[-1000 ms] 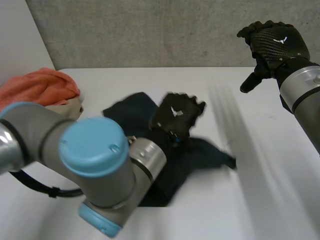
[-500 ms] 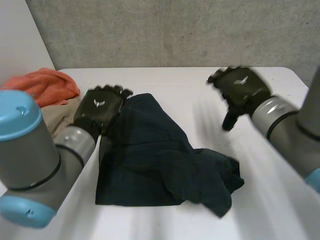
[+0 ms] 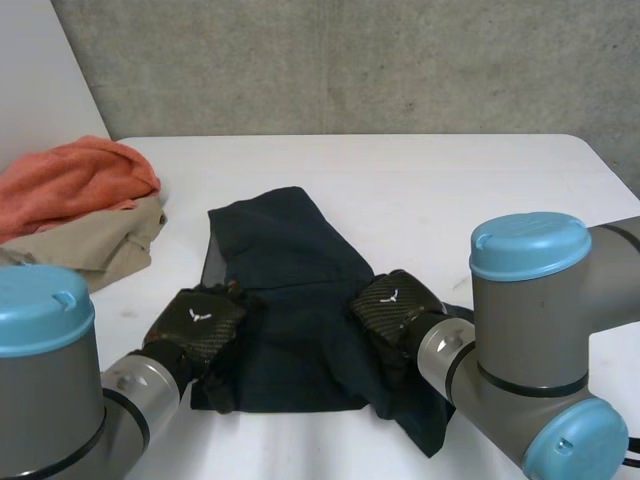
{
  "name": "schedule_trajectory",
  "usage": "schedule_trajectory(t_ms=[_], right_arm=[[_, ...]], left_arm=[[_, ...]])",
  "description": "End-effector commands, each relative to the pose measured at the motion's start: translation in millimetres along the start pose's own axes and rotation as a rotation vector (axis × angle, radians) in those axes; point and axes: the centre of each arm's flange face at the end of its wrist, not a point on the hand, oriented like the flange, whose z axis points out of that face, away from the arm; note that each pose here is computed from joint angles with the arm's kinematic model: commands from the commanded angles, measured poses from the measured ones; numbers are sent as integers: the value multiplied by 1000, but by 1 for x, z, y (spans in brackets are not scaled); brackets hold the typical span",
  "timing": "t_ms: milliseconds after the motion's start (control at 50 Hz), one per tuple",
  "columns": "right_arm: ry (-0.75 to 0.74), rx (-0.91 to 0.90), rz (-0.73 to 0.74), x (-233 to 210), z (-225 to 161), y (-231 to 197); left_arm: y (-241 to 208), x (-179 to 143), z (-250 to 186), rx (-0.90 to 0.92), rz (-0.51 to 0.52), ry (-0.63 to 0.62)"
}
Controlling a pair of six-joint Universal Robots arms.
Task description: Fold the laundry.
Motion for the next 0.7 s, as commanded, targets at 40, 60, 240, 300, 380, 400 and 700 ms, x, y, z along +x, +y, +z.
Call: schedule_trajectory(t_ms=[40,60,240,300,380,400,700], right_arm=[[8,-5,1,1,14,5],[12,0,2,2,15,4],[87,35,10,10,19,-1],[93,34,13,10,20,0],[109,39,15,12,22,0],[111,40,15,12,22,0],[125,44,18,14,22,-1]], left_arm=[[10,2,-1,-15,6,-4],[10,2,0,-14,5,-5],[19,4,1,-1,76,-11],[22,5,2,-5,87,-13],[27,6,4,-21,91,-7],[27,6,4,-23,91,-7],[35,6,14,-30,102,-10]])
